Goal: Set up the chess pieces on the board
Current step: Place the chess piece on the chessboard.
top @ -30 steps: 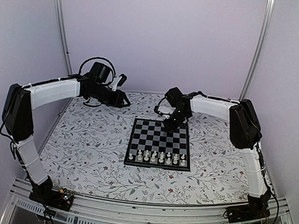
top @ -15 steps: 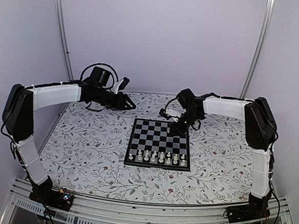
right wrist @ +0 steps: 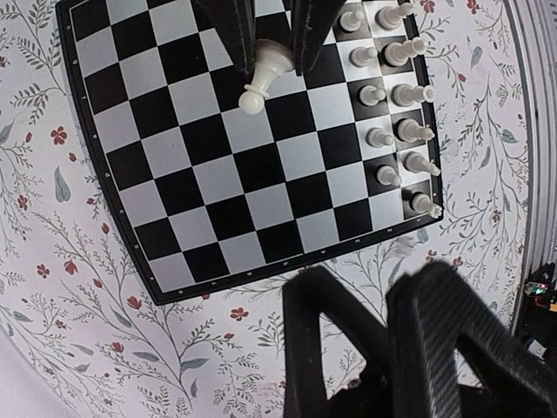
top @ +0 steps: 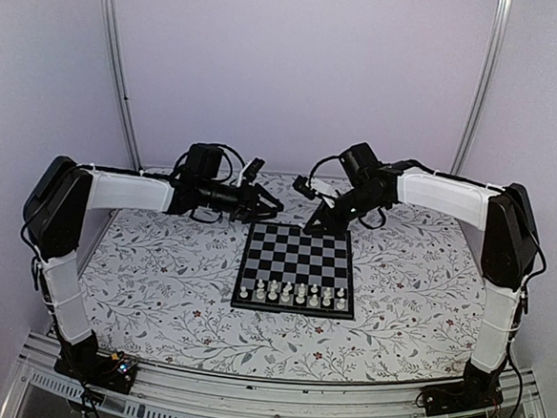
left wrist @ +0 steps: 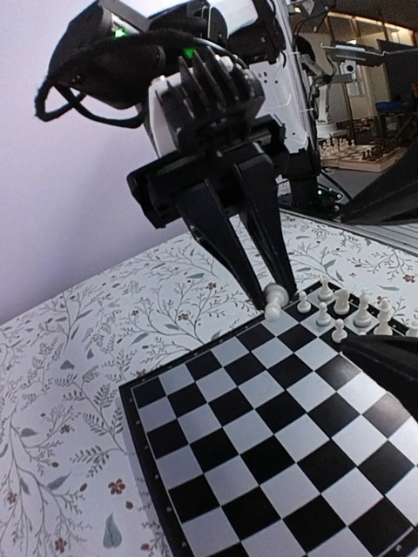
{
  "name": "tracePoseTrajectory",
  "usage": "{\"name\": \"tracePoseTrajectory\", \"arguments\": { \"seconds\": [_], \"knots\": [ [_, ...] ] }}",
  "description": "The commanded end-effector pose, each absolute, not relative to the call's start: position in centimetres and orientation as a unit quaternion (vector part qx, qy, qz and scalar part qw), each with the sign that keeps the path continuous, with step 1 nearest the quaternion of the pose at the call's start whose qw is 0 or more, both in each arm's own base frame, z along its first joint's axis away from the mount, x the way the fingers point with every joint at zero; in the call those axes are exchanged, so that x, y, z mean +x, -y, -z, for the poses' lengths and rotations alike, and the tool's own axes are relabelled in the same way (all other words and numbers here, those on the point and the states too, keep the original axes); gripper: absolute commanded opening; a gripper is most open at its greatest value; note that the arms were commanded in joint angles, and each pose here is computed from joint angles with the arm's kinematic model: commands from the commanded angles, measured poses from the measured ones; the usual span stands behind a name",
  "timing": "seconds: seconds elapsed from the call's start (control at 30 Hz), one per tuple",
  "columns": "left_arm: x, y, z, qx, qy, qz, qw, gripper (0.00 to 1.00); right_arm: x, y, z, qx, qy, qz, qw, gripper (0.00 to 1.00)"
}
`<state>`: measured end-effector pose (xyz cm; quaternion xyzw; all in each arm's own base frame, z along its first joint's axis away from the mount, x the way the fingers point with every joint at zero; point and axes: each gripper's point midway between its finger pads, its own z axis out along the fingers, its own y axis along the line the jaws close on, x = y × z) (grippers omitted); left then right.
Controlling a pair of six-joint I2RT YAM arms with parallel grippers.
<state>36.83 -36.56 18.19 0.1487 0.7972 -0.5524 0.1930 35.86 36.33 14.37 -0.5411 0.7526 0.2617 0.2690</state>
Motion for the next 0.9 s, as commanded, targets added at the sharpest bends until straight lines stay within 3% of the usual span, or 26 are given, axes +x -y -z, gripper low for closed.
{"name": "tracePoseTrajectory", "arguments": {
  "seconds": [0.0,0.87],
  "knots": [
    [35.6,38.9,-18.3,0.157,-0.774,0.589,0.174,0.45,34.2,-37.8,-16.4,-0.559,-0.725,-0.295,0.272,0.05],
    [34.6,40.9,-15.4,0.147,-0.780,0.595,0.126,0.39,33.1,-39.0,-17.8,-0.568,-0.713,-0.304,0.277,0.07]
  ]
}}
